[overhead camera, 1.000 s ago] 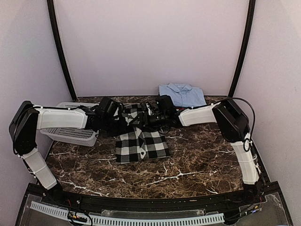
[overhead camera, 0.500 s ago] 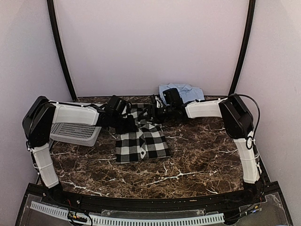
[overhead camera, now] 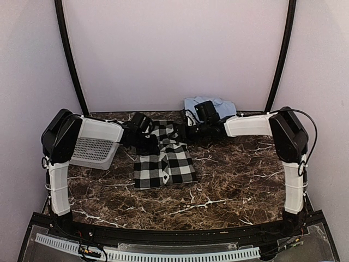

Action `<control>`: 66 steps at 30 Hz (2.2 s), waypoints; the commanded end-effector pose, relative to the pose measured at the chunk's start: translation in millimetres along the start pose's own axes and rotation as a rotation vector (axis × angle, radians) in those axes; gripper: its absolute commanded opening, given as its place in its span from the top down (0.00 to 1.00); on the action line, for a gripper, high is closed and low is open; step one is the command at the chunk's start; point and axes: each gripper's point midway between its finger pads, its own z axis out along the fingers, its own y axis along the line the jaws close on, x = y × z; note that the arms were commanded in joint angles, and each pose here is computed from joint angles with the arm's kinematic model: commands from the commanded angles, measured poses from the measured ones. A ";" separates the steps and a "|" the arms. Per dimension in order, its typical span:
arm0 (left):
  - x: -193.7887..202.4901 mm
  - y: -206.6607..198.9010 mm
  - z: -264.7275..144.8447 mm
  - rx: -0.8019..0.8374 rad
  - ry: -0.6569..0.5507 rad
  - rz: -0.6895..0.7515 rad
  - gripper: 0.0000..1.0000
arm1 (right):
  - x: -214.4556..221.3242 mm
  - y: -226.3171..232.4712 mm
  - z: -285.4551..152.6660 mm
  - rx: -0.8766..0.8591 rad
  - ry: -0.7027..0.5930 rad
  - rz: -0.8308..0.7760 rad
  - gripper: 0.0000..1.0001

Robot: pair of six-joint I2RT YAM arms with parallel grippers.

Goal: Fold and stack the long sleeve shirts
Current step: Smooth out the 2/3-rectangle-folded shirt at the center of the board.

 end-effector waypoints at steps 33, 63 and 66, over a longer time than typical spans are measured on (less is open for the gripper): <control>24.4 36.4 -49.6 -0.122 -0.032 0.033 0.94 | 53.8 -4.5 73.7 -0.089 0.152 0.045 0.68; 14.4 48.4 -43.8 -0.236 -0.026 0.050 0.90 | 0.6 -73.7 7.7 0.081 0.006 0.094 0.66; 1.8 36.5 -57.1 -0.216 -0.060 0.070 0.87 | -10.2 -59.3 -8.3 0.121 -0.032 0.048 0.66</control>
